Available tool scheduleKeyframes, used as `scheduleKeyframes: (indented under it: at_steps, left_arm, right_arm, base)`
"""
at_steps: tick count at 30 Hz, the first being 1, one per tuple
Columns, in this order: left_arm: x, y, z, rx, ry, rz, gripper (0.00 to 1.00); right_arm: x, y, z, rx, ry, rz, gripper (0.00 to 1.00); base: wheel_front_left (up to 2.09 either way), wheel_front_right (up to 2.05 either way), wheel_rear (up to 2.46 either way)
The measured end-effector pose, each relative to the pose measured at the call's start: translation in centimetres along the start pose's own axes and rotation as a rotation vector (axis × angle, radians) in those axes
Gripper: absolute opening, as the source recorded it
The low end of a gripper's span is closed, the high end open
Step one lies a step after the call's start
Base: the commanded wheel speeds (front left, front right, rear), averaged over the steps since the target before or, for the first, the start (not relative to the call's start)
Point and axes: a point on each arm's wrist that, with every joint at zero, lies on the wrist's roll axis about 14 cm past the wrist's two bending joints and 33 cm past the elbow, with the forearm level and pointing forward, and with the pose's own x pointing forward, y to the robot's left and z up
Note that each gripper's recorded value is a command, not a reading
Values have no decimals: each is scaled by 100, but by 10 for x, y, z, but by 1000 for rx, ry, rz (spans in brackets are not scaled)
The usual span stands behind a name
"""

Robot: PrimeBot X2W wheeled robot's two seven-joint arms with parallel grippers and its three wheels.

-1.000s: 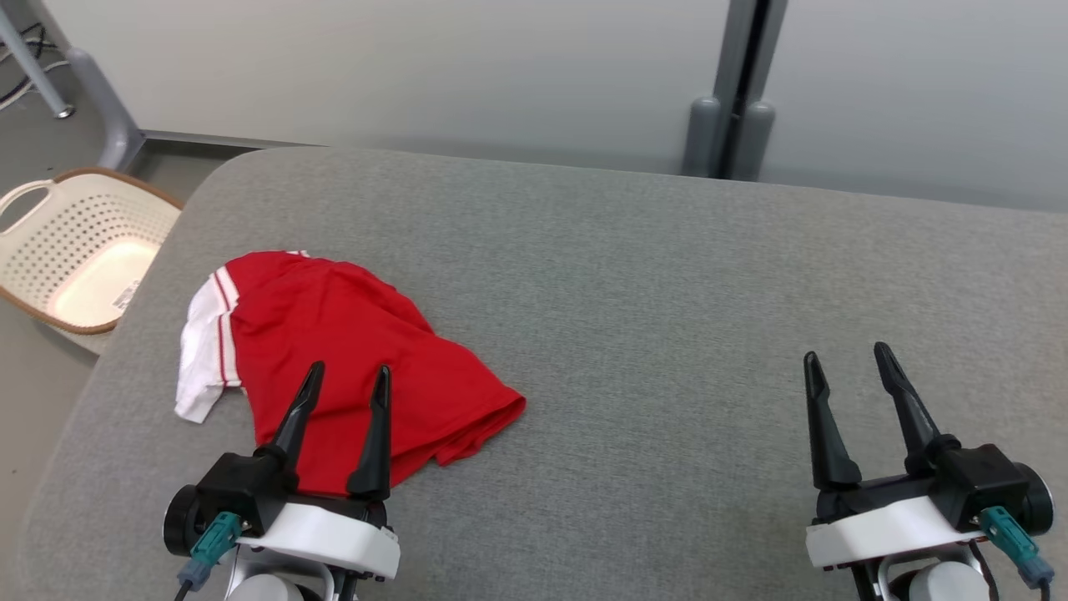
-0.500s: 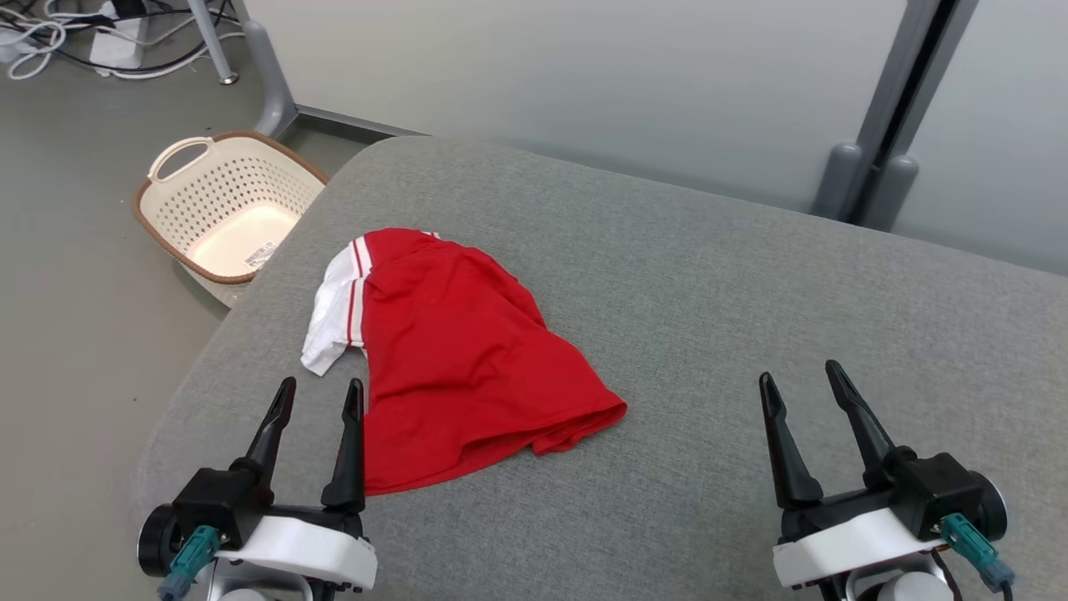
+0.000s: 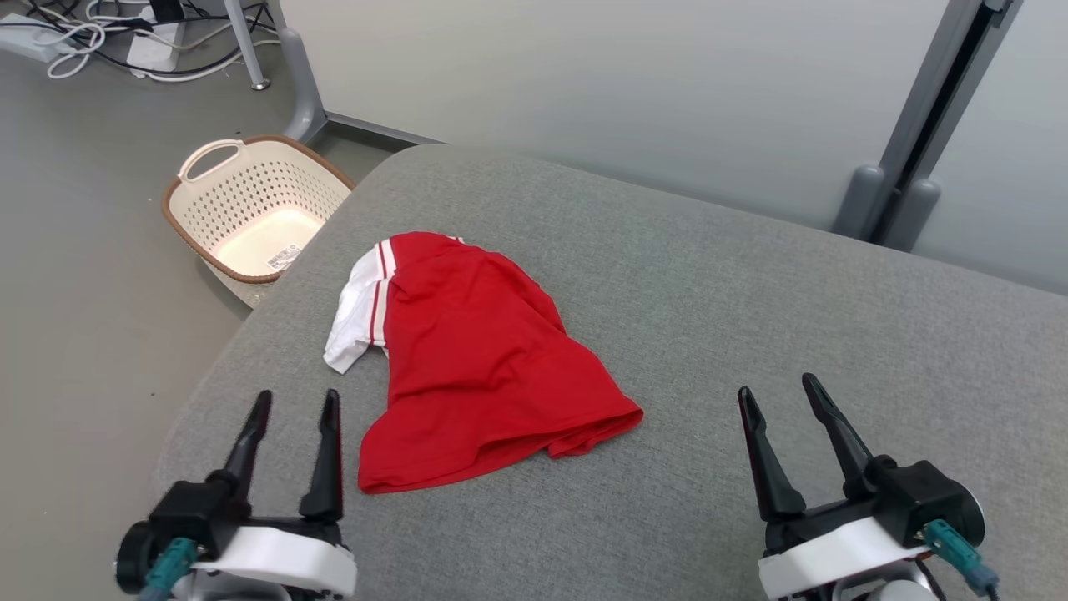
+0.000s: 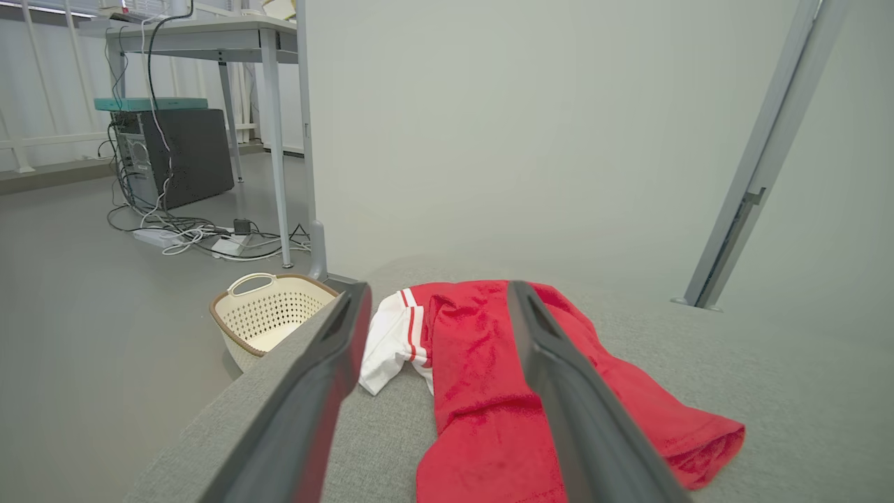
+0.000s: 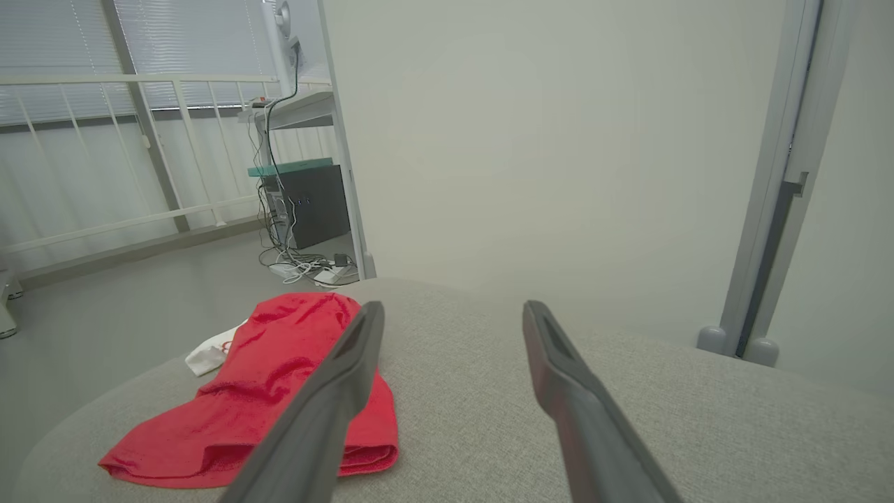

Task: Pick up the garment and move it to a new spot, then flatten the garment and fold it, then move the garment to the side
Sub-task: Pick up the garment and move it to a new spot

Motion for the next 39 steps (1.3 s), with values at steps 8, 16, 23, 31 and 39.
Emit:
scheduleKeyframes:
  at_steps: [8, 16, 23, 31, 39]
  left_arm:
    - [20, 14, 0, -4, 7, 29, 100]
    - [54, 32, -41, 75, 157, 63, 100]
    - [96, 19, -73, 92, 307, -2, 100]
    - [129, -9, -124, 183, 531, -136, 100]
    - [138, -3, -169, 184, 734, -109, 100]
  right_arm:
    - [1, -25, -6, 37, 2, -66, 100]
    - [5, -64, -18, 47, 7, -155, 100]
    - [8, -90, -35, 39, 30, -203, 100]
    - [7, -113, -60, 41, 67, -246, 100]
    - [3, -129, -76, 19, 96, -274, 100]
  base:
    - [0, 0, 0]
    - [0, 0, 0]
    - [0, 0, 0]
    - [0, 0, 0]
    - [0, 0, 0]
